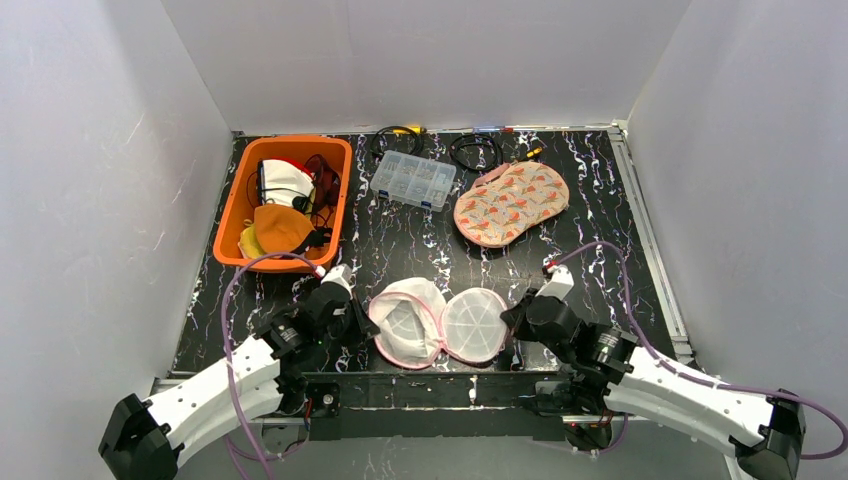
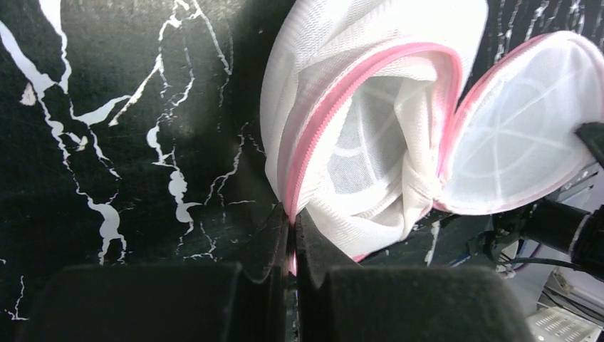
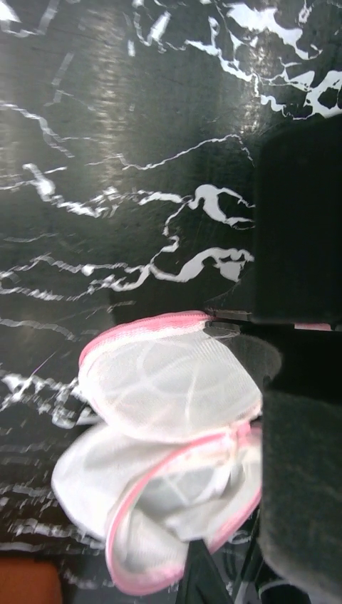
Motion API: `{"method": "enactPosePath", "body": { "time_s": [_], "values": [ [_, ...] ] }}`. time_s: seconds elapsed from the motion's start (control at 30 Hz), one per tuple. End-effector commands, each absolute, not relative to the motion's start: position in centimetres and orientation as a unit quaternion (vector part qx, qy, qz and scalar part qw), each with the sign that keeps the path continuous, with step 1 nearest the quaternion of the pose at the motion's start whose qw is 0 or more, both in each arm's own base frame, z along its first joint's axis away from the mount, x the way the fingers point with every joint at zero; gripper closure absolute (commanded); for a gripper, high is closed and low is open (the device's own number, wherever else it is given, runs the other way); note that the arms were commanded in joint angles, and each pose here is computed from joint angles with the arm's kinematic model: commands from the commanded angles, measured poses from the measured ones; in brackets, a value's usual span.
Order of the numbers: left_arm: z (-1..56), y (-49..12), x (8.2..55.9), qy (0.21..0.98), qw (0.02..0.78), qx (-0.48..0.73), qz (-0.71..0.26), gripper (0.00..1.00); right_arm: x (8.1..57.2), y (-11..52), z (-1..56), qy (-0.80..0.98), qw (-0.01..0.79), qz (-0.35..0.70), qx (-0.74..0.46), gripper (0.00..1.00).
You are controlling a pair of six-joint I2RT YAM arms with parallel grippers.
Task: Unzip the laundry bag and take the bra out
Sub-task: Close the laundry bag at the center of the board.
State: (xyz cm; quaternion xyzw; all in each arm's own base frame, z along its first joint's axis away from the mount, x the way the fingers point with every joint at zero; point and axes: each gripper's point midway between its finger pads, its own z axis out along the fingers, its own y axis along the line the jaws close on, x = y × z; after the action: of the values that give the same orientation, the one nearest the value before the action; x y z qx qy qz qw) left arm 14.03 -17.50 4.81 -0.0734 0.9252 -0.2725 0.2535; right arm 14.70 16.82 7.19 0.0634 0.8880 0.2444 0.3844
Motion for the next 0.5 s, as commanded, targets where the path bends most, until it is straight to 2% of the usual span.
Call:
{"method": "enactPosePath", "body": {
  "time_s": [0.0, 0.13, 0.33, 0.47],
  "values": [
    [8.4, -18.4, 14.7, 0.914, 0.273, -0.059, -0.294, 1.0, 16.4, 16.7, 13.8, 0.858, 0.448, 0.249, 0.043, 0.99],
    [11.3, -18.0, 15.2, 0.916, 0.286, -0.049, -0.278, 1.0, 17.0, 16.9, 18.2, 0.853, 0.47, 0.228, -0.008, 0.99],
    [18.7, -18.4, 16.2, 0.911, 0.312, -0.008, -0.271, 1.0, 18.8, 17.1, 26.2, 0.846, 0.502, 0.163, -0.072, 0.99],
    [21.1, -20.1, 16.2, 0.912, 0.289, 0.027, -0.289, 1.0, 19.9, 17.2, 27.5, 0.85, 0.505, 0.112, -0.096, 0.99]
  ]
}}
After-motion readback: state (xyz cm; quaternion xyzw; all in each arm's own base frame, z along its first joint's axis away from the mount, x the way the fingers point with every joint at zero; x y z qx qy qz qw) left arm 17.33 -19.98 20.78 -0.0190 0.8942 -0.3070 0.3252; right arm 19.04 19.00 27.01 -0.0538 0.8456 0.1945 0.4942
